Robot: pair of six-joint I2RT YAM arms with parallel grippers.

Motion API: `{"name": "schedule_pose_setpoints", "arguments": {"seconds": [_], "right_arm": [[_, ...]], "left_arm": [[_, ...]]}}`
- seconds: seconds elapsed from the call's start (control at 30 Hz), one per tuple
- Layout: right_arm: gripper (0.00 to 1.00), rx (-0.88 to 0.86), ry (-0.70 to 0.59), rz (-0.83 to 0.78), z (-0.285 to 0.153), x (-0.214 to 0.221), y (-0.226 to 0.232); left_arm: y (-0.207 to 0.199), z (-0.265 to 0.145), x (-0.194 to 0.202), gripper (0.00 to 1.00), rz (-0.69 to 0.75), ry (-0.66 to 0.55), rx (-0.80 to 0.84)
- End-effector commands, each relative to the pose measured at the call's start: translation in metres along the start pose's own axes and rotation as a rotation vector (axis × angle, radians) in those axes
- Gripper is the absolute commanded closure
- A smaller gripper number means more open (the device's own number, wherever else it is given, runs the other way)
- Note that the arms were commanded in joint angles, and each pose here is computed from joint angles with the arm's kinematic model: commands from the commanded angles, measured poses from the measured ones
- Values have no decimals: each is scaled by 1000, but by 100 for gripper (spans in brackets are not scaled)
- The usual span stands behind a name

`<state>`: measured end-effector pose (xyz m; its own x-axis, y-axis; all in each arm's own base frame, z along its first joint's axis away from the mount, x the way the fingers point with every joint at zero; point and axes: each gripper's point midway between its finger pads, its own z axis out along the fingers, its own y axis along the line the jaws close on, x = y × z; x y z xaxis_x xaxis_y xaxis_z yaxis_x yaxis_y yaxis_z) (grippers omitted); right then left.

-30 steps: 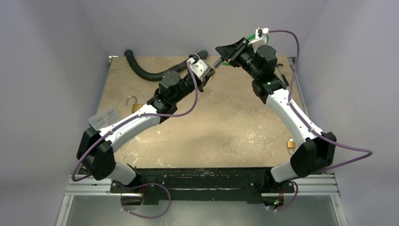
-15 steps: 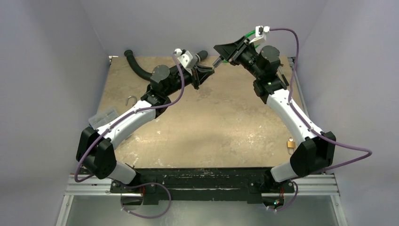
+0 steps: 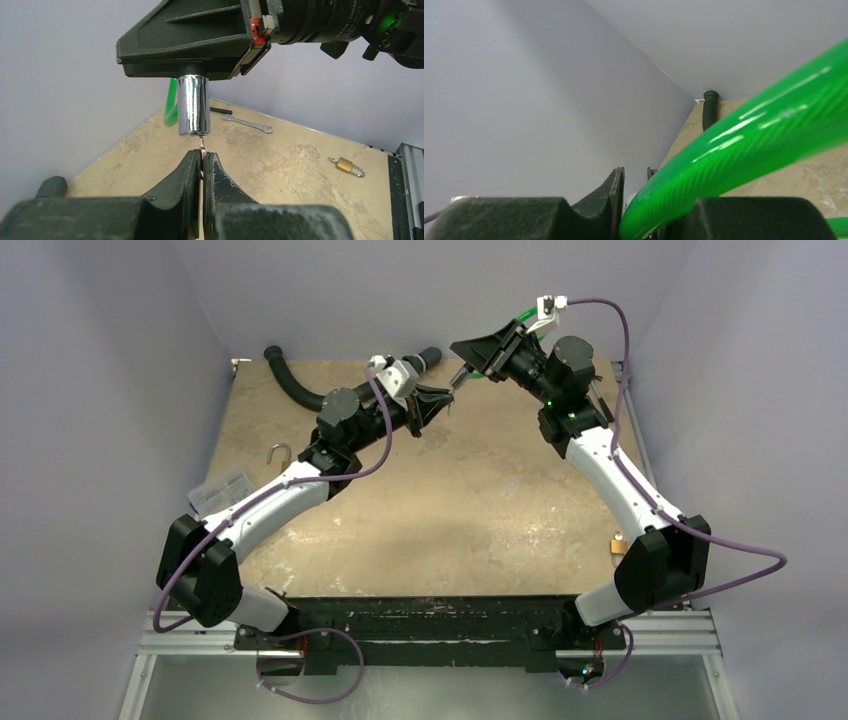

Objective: Lock with the key
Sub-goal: Remove the key from the lock.

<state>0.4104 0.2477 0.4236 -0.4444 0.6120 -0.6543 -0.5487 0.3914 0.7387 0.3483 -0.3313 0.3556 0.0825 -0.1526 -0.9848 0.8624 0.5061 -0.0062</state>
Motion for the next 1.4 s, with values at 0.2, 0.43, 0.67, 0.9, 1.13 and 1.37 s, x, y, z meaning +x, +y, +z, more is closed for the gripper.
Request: {"name": "schedule_pose_setpoints", "arguments": {"seconds": [0.2,0.43,0.67,0.9,1.13,1.37], "right_arm": [[100,-286,-223,-156,-24,-78,90],[100,-340,-195,-196,-28,-70,98],[100,-365,-185,-210,-30,-66,104],[100,-270,-184,-188,-26,-63,83],[100,-170,-167,-186,-25,-53,62],[100,-124,-125,-231,-24,-35,55]], "left_arm": [[-24,-24,68,100,-107,222,78],[-33,-21,49,100,-401,150,134],[-25,-14,43,100,-500,116,111],[-1,-12,27,56,-297,91,9],[5,-16,15,39,-187,67,-15],[7,-8,-9,28,-30,19,-30]]}}
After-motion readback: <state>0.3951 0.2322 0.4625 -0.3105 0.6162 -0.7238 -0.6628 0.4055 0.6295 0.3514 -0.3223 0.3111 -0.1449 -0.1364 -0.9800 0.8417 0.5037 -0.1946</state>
